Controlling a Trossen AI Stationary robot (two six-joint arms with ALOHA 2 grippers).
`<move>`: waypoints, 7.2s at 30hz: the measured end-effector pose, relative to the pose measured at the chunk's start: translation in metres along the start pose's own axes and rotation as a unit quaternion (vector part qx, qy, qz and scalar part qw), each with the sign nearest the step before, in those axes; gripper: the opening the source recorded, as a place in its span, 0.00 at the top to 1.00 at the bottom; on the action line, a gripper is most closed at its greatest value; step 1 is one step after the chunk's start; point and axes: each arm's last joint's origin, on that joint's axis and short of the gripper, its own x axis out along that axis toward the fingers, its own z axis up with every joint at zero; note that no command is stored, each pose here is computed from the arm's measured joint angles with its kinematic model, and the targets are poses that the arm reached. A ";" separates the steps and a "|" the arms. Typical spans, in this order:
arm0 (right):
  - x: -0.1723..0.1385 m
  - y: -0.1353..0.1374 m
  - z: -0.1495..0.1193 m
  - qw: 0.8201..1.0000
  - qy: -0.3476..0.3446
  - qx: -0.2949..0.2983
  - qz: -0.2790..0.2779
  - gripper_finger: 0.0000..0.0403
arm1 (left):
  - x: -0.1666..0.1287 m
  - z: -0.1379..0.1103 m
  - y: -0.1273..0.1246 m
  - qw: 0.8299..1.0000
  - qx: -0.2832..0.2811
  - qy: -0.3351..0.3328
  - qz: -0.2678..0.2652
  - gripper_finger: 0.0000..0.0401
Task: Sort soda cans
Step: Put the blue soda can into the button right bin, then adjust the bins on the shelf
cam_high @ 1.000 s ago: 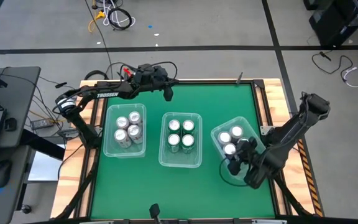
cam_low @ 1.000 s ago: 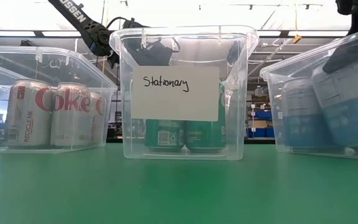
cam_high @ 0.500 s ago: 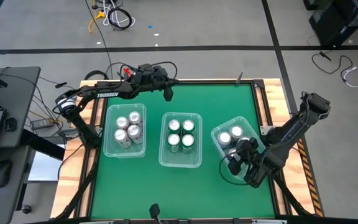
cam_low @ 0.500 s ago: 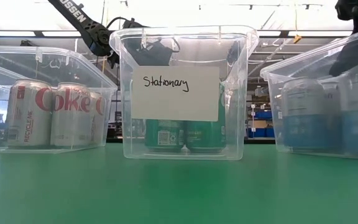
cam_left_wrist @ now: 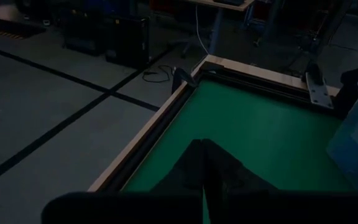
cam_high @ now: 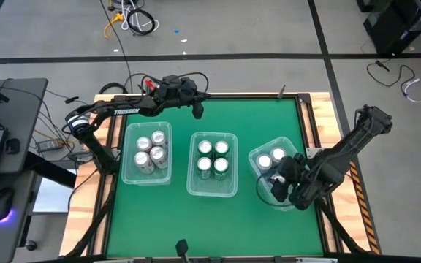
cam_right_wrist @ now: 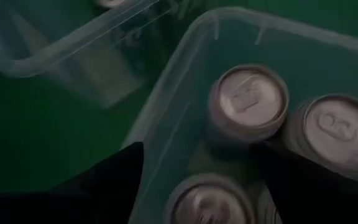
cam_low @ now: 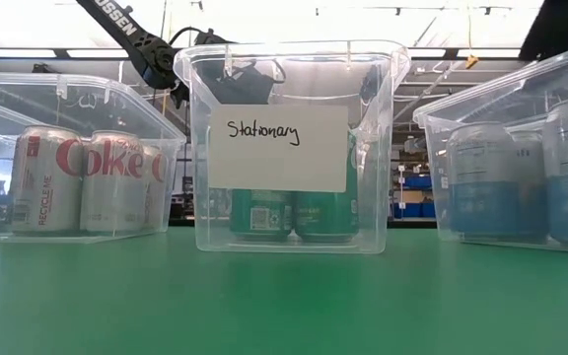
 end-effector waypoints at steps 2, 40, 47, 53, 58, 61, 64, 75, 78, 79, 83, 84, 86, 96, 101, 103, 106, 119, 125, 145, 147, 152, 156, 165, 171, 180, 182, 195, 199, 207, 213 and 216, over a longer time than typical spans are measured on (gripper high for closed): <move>-0.009 0.001 0.011 0.999 0.046 0.008 0.010 0.29 | 0.000 0.000 0.000 1.000 0.000 0.000 0.000 1.00; 0.040 -0.010 0.004 0.969 0.226 -0.076 0.066 0.99 | -0.028 0.024 -0.008 0.999 0.037 0.020 -0.030 1.00; 0.029 -0.003 0.025 0.973 0.193 -0.088 0.095 0.99 | -0.028 0.037 -0.004 0.995 0.032 0.091 -0.019 1.00; 0.027 0.000 0.025 0.965 0.219 -0.086 0.119 0.99 | -0.030 0.045 -0.002 0.994 0.034 0.099 -0.013 1.00; 0.027 0.000 0.014 0.957 0.243 -0.094 0.125 1.00 | -0.031 0.040 -0.004 0.991 0.047 0.122 -0.017 1.00; 0.031 -0.001 0.007 0.955 0.255 -0.090 0.123 1.00 | -0.030 0.040 -0.006 0.991 0.050 0.122 -0.020 1.00; 0.039 -0.004 -0.001 0.954 0.260 -0.092 0.120 1.00 | -0.030 0.039 -0.009 0.990 0.054 0.130 -0.025 1.00; 0.054 -0.012 0.004 0.966 0.205 -0.124 0.093 0.99 | -0.042 0.049 -0.035 0.984 0.118 0.116 -0.063 1.00; 0.051 -0.010 0.010 0.966 0.196 -0.135 0.101 0.99 | -0.052 0.056 -0.051 0.983 0.129 0.102 -0.083 1.00; 0.049 -0.008 0.013 0.966 0.189 -0.138 0.106 0.99 | -0.055 0.058 -0.056 0.982 0.133 0.101 -0.090 1.00; 0.040 -0.002 0.027 0.967 0.164 -0.152 0.120 0.99 | -0.069 0.063 -0.077 0.976 0.157 0.096 -0.120 1.00; 0.036 -0.001 0.031 0.967 0.161 -0.155 0.123 0.98 | -0.071 0.063 -0.082 0.973 0.164 0.100 -0.129 1.00; 0.027 0.001 0.039 0.967 0.156 -0.156 0.127 0.98 | -0.075 0.060 -0.095 0.965 0.181 0.110 -0.153 1.00; -0.035 0.016 0.059 0.946 0.176 -0.176 0.206 0.99 | -0.094 0.043 -0.177 0.921 0.230 0.132 -0.284 1.00; -0.035 0.018 0.033 0.934 0.241 -0.164 0.209 1.00 | -0.106 0.035 -0.209 0.914 0.221 0.149 -0.305 1.00; -0.031 0.019 0.019 0.927 0.264 -0.168 0.206 1.00 | -0.109 0.030 -0.219 0.915 0.217 0.163 -0.300 1.00; -0.026 0.020 0.003 0.923 0.275 -0.170 0.207 1.00 | -0.110 0.020 -0.233 0.915 0.211 0.185 -0.289 1.00; 0.004 0.022 -0.008 0.923 0.239 -0.180 0.241 1.00 | -0.085 -0.022 -0.264 0.911 0.191 0.253 -0.265 1.00; 0.020 0.019 0.012 0.935 0.179 -0.201 0.231 1.00 | -0.078 -0.025 -0.267 0.915 0.194 0.244 -0.257 1.00; -0.023 -0.014 0.040 0.955 0.217 -0.201 0.036 1.00 | -0.122 0.008 -0.236 0.924 0.142 0.341 -0.100 1.00; -0.026 -0.024 0.035 0.951 0.248 -0.184 -0.016 1.00 | -0.124 0.005 -0.231 0.918 0.134 0.364 -0.078 1.00; -0.024 -0.034 0.024 0.939 0.293 -0.172 -0.059 1.00 | -0.122 -0.015 -0.222 0.906 0.121 0.403 -0.049 1.00; -0.019 -0.038 0.018 0.934 0.302 -0.179 -0.068 1.00 | -0.116 -0.032 -0.217 0.907 0.110 0.404 -0.040 1.00; -0.012 -0.039 0.019 0.934 0.294 -0.195 -0.061 1.00 | -0.101 -0.044 -0.211 0.925 0.081 0.367 -0.064 1.00; -0.009 -0.037 0.020 0.938 0.278 -0.200 -0.054 1.00 | -0.090 -0.045 -0.205 0.940 0.060 0.326 -0.075 1.00; -0.005 -0.033 0.024 0.945 0.229 -0.228 -0.043 1.00 | -0.084 -0.049 -0.194 0.944 0.058 0.317 -0.068 1.00; -0.005 -0.033 0.024 0.945 0.225 -0.232 -0.048 1.00 | -0.088 -0.043 -0.191 0.941 0.066 0.329 -0.057 1.00; -0.007 -0.037 0.028 0.954 0.184 -0.234 -0.049 1.00 | -0.183 0.010 -0.144 0.881 -0.056 0.440 0.161 1.00; -0.007 -0.036 0.028 0.954 0.185 -0.233 -0.040 1.00 | -0.200 0.010 -0.133 0.861 -0.079 0.463 0.195 1.00; -0.007 -0.032 0.029 0.956 0.176 -0.232 -0.023 1.00 | -0.174 0.007 -0.136 0.880 -0.085 0.441 0.156 1.00; -0.007 -0.032 0.029 0.957 0.175 -0.231 -0.021 1.00 | -0.148 -0.003 -0.137 0.872 -0.067 0.467 0.134 1.00; -0.007 -0.032 0.029 0.956 0.175 -0.234 -0.021 1.00 | -0.137 -0.006 -0.138 0.873 -0.059 0.467 0.126 1.00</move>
